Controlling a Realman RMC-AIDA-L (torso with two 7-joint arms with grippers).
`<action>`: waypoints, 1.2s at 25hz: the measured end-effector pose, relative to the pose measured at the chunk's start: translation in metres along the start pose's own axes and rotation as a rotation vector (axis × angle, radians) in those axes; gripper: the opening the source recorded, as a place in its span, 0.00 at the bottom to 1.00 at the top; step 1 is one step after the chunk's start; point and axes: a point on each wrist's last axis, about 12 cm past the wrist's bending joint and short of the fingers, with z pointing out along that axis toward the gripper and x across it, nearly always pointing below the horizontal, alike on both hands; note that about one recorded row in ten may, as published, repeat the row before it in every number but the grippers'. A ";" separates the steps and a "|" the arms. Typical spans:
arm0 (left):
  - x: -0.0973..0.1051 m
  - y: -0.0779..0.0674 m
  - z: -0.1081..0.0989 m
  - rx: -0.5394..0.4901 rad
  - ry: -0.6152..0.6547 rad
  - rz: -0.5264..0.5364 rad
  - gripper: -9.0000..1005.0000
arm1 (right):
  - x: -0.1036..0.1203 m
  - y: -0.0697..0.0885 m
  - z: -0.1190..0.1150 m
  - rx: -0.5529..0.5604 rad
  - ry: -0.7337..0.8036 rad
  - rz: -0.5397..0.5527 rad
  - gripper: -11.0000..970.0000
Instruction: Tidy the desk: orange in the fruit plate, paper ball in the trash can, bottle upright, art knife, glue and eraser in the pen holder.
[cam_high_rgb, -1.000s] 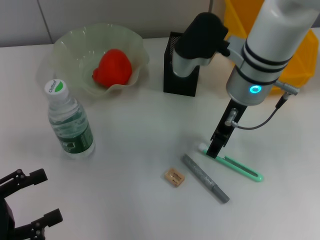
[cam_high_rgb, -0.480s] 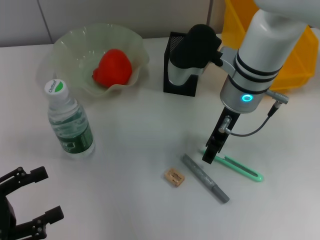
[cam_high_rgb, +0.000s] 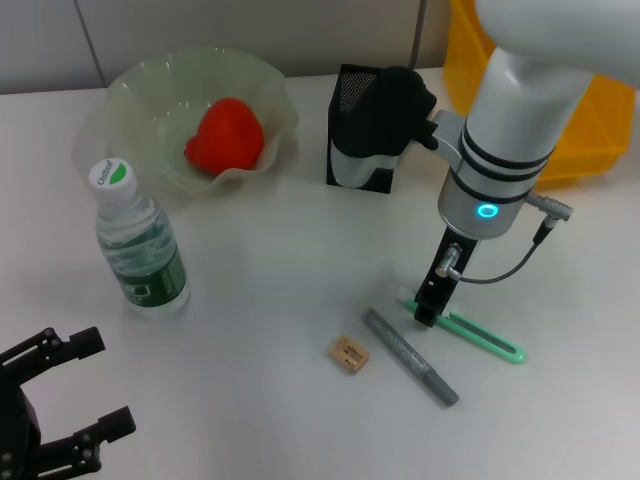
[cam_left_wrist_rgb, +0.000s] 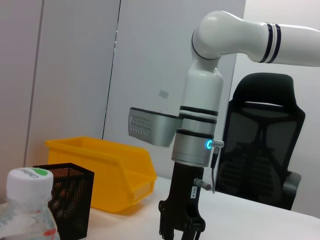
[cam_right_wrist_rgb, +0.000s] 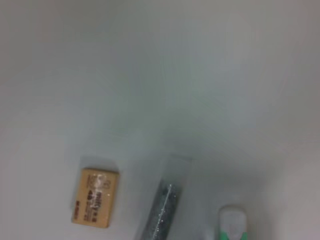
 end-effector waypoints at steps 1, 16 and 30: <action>0.000 0.000 0.000 0.000 0.000 0.000 0.84 | 0.000 0.000 0.000 0.000 0.000 0.000 0.45; 0.000 0.000 0.002 0.004 -0.003 -0.002 0.84 | 0.002 -0.001 0.004 0.000 0.000 0.012 0.37; 0.001 0.000 0.002 0.001 -0.011 -0.004 0.84 | 0.012 -0.027 -0.075 0.015 -0.350 0.073 0.18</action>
